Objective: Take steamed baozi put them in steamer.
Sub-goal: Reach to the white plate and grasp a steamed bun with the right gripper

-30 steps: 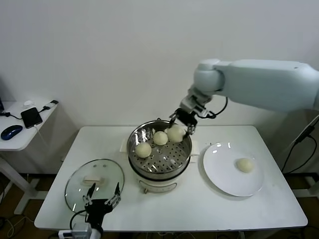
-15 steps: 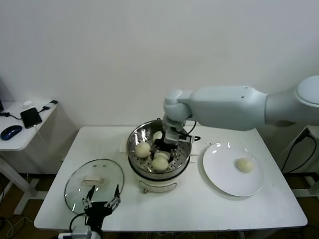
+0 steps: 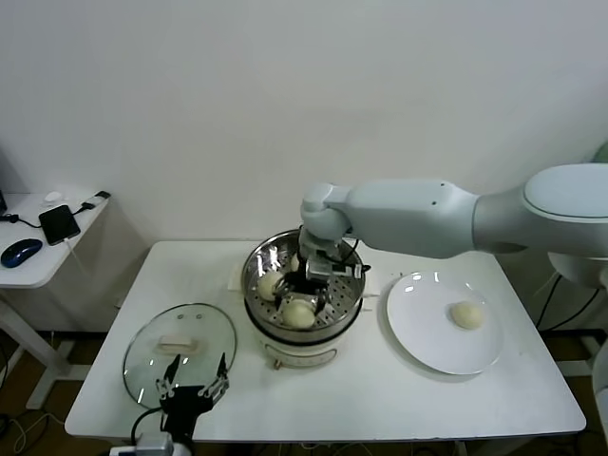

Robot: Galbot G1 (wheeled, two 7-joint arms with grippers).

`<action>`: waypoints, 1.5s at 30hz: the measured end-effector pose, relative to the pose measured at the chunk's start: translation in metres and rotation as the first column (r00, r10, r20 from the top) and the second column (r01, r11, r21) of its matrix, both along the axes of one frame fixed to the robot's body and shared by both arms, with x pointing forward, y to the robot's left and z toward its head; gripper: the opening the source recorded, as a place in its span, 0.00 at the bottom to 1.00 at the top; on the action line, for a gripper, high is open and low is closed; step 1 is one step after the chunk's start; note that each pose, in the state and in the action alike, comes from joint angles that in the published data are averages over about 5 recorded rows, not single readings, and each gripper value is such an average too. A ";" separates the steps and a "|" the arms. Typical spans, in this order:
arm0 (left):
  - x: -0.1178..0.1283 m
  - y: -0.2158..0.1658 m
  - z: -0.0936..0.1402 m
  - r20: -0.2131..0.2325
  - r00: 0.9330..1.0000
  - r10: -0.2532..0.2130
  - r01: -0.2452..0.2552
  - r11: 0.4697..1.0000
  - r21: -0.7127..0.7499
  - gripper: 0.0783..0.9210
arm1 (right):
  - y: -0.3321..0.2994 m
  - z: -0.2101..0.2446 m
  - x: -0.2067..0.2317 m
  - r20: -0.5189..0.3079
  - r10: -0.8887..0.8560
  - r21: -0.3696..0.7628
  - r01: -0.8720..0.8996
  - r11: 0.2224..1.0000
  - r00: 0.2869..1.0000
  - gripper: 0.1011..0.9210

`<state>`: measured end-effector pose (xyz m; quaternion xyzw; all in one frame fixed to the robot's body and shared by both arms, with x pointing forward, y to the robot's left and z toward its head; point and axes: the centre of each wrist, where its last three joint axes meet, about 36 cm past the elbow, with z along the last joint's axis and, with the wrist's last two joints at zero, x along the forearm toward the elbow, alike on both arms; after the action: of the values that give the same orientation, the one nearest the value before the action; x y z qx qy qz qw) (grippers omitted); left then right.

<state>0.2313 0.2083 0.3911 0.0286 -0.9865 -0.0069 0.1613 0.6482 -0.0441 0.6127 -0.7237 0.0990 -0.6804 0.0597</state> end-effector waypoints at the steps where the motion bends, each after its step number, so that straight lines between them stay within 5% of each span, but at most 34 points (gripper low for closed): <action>1: 0.000 0.000 0.001 0.002 1.000 -0.001 0.001 1.000 -0.001 0.88 | -0.006 0.007 0.004 0.004 -0.015 0.000 0.015 1.000 1.000 0.88; 9: 0.002 -0.001 0.004 0.010 1.000 -0.005 0.005 1.000 -0.003 0.88 | -0.106 0.081 0.040 0.008 -0.327 -0.009 0.327 0.945 0.945 0.88; 16: 0.004 -0.002 0.002 0.010 1.000 -0.005 0.005 1.000 -0.005 0.88 | -0.250 0.111 0.040 0.023 -0.713 -0.021 0.714 0.700 0.700 0.88; 22: 0.004 -0.002 -0.002 0.002 1.000 -0.001 0.001 1.000 -0.005 0.88 | -0.345 0.064 0.012 -0.020 -0.905 -0.047 0.903 0.426 0.426 0.88; 27: 0.003 -0.001 -0.004 -0.006 1.000 0.005 -0.005 1.000 0.001 0.88 | -0.382 0.009 -0.004 -0.038 -0.961 -0.082 0.957 0.277 0.275 0.88; 35: 0.000 -0.002 -0.007 -0.019 1.000 0.014 -0.014 1.000 0.008 0.88 | -0.413 -0.059 -0.004 -0.006 -0.990 -0.110 0.984 0.143 0.143 0.88; 45: -0.003 -0.003 -0.011 -0.032 0.999 0.019 -0.018 1.000 0.012 0.88 | -0.425 -0.118 0.006 0.010 -0.998 -0.137 0.989 0.061 0.063 0.88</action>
<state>0.2278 0.2052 0.3798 0.0385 -0.9834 -0.0115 0.1769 0.6537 -0.4691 0.4943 -0.4911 0.5325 -0.5095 -0.4643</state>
